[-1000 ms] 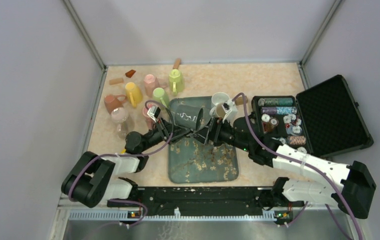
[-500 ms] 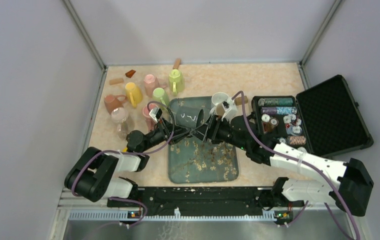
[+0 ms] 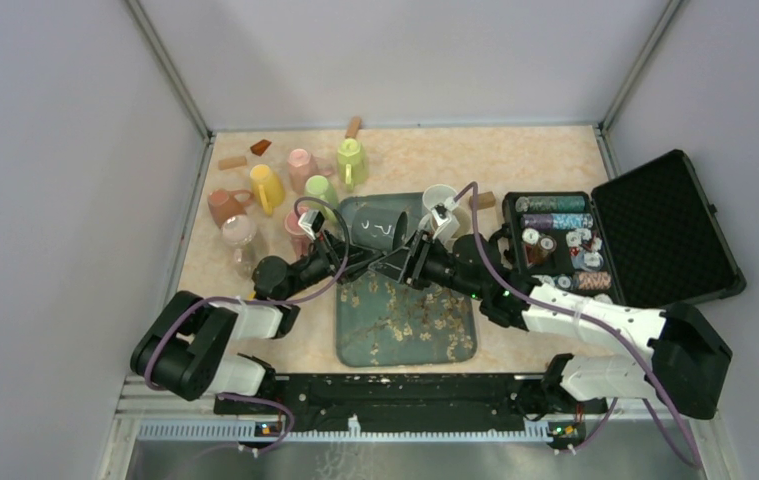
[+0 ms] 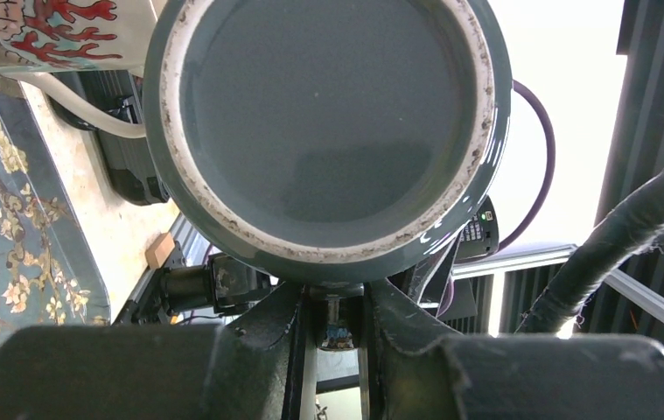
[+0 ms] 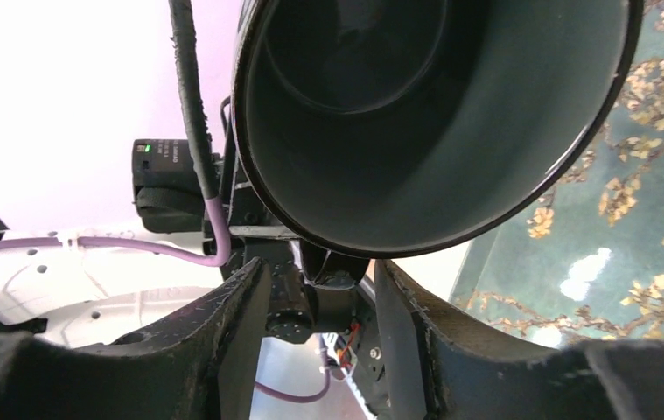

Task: Turn the mug right side up
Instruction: Place the cup on the tray.

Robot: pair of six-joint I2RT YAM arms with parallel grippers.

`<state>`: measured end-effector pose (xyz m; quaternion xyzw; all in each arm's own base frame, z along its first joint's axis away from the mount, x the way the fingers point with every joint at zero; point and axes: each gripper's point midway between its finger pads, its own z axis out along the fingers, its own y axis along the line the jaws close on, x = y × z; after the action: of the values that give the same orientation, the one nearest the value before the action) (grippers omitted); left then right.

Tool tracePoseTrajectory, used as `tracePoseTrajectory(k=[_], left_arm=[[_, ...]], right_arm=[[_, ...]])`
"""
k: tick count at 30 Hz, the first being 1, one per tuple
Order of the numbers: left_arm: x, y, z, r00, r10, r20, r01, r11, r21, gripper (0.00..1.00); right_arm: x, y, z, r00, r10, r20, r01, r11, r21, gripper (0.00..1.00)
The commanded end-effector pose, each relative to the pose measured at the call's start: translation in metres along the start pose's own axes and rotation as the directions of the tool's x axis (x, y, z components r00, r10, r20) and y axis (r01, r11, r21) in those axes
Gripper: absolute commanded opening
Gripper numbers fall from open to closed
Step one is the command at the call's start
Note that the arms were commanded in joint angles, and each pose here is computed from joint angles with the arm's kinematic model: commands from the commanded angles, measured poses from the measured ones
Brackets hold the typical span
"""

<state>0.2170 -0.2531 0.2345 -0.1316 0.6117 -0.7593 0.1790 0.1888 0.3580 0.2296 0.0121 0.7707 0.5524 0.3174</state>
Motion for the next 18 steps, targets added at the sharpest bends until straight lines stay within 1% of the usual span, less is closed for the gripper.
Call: tracePoseTrajectory(k=[1,5,10,13,18], left_arm=[[0.019,-0.08,-0.008,0.965,0.262,-0.004,-0.246,0.913,0.326,0.0],[0.019,-0.081,-0.008,0.966,0.259,-0.003,-0.244,0.913,0.328,0.0],[0.021,-0.081,-0.007,0.967,0.256,-0.014,-0.238,0.914,0.328,0.0],[0.024,-0.081,-0.007,0.967,0.254,-0.022,-0.233,0.915,0.33,0.0],[0.027,-0.078,-0.007,0.968,0.249,-0.034,-0.225,0.918,0.326,0.0]], right_arm=[[-0.003,0.021,0.003,0.999,0.047,0.026,-0.045,0.995,-0.092,0.46],[-0.011,0.024,0.003,0.997,0.048,0.061,-0.042,0.995,-0.094,0.43],[-0.016,0.023,0.006,0.993,0.074,0.087,-0.066,0.993,-0.094,0.35],[-0.014,0.021,0.011,0.991,0.099,0.085,-0.091,0.991,-0.098,0.3],[-0.013,0.02,0.018,0.991,0.105,0.082,-0.097,0.991,-0.092,0.26]])
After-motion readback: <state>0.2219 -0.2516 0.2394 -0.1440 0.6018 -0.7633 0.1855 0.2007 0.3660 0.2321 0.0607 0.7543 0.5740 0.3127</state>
